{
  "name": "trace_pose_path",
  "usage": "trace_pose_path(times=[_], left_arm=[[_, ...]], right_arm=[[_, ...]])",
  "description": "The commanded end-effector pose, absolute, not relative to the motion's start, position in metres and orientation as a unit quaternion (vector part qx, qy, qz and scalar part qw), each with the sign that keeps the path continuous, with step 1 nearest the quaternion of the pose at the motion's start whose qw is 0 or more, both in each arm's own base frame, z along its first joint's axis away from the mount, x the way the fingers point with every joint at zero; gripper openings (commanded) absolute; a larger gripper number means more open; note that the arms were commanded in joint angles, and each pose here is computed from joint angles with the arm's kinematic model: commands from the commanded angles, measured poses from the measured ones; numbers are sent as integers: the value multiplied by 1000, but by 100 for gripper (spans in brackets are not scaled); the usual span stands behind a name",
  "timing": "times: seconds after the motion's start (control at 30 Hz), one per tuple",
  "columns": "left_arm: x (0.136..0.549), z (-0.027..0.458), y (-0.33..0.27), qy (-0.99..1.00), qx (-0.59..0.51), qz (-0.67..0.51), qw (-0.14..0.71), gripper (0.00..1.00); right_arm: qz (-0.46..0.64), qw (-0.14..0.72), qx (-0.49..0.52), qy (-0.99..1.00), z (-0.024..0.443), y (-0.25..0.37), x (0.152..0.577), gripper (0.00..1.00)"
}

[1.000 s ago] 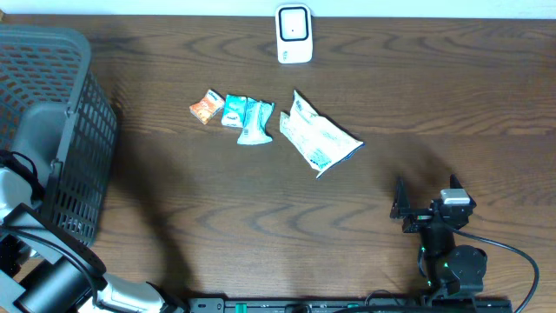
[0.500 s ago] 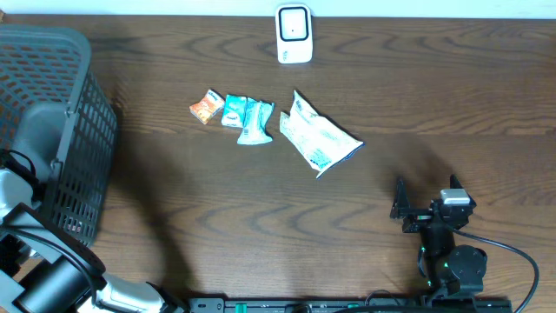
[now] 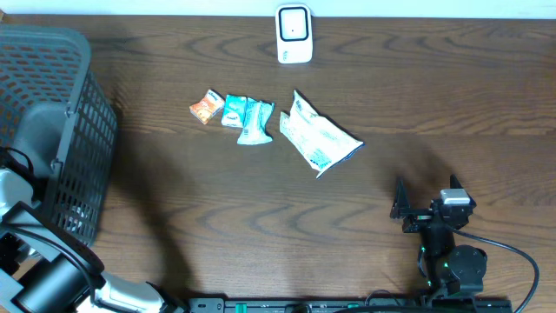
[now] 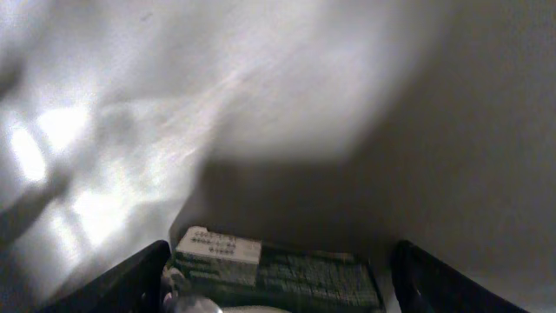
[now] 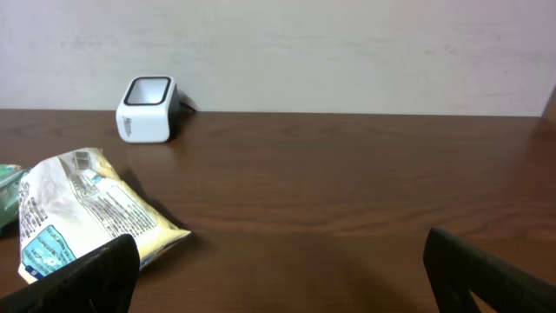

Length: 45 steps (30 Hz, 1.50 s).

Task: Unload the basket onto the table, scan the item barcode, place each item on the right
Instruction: 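Reach the left gripper into the basket toward the green Zam-Buk tin, then grasp the green Zam-Buk tin with the left gripper and lift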

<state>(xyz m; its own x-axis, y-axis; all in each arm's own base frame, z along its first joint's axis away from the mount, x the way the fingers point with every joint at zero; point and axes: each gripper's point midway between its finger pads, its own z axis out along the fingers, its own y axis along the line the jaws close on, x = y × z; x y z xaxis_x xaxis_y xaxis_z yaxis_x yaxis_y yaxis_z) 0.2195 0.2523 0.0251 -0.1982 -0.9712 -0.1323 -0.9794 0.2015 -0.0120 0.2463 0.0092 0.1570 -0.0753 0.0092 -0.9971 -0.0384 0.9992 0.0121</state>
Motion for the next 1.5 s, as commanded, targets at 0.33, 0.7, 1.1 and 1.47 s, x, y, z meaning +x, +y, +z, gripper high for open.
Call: trace_pose_path(times=[0.33, 0.7, 1.1, 1.47], left_arm=[[241, 10, 230, 802, -593, -51, 59, 73], [242, 11, 219, 831, -549, -75, 54, 95], [222, -2, 209, 832, -551, -62, 17, 77], [226, 5, 213, 832, -552, -61, 20, 66]], right_arm=[[20, 679, -5, 734, 156, 8, 246, 99], [20, 679, -5, 734, 156, 8, 246, 99], [20, 679, -5, 734, 156, 8, 246, 99], [20, 679, -5, 734, 156, 8, 246, 99]])
